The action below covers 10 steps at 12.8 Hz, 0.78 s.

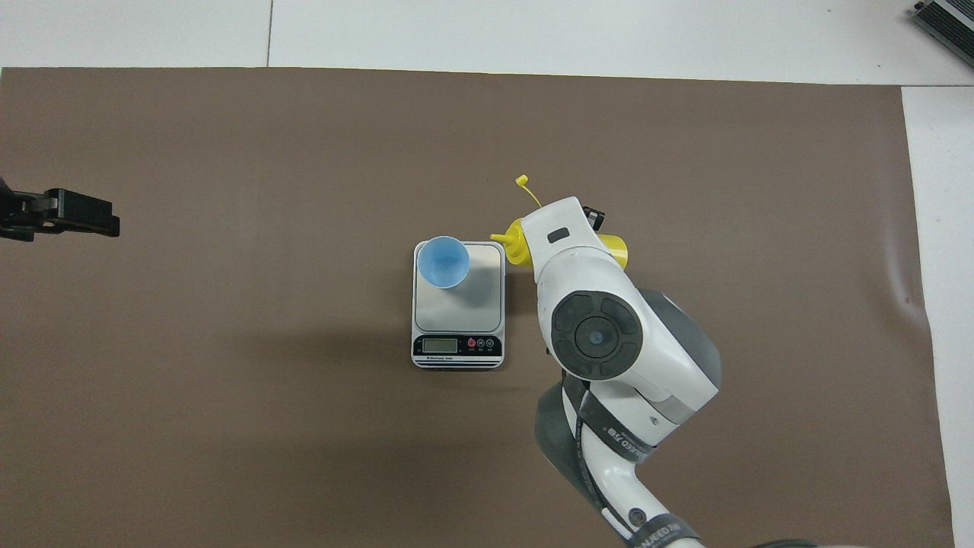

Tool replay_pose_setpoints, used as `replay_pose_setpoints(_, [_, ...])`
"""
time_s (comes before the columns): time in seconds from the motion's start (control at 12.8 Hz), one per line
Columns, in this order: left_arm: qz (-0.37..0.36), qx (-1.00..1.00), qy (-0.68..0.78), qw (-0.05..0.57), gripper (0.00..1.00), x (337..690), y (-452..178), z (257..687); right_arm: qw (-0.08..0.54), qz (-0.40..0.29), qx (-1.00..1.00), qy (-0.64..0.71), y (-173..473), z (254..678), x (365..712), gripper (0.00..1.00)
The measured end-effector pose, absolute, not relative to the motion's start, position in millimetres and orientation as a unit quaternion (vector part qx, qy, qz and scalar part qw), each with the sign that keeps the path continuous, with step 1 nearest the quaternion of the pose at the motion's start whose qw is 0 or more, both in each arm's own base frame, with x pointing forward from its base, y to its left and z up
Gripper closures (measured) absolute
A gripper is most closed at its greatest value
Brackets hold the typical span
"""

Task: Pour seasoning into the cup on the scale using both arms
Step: 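Lift the yellow bottle with the right gripper toward the blue cup, then tilt the yellow bottle nozzle down into the blue cup with the right gripper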

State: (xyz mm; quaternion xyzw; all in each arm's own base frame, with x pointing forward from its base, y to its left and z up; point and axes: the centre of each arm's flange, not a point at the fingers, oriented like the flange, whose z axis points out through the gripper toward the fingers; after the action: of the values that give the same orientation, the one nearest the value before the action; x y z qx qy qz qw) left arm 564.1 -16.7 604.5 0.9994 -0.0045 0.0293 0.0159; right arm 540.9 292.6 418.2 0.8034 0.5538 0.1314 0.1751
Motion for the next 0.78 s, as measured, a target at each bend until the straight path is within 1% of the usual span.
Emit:
replay_pose_setpoints(0.39, [0.029,0.999,-0.005,0.016,0.0,564,-17,604,0.258,0.11,0.757,0.59,296,412,549,0.48])
replay_pose_setpoints(0.55, [0.029,0.999,-0.004,0.016,0.0,564,-17,604,0.29,0.091,0.737,0.604,315,403,544,0.47])
replay_pose_setpoints(0.78, [0.029,0.999,-0.004,0.016,0.0,564,-17,604,0.343,0.102,0.726,0.587,354,391,531,0.48])
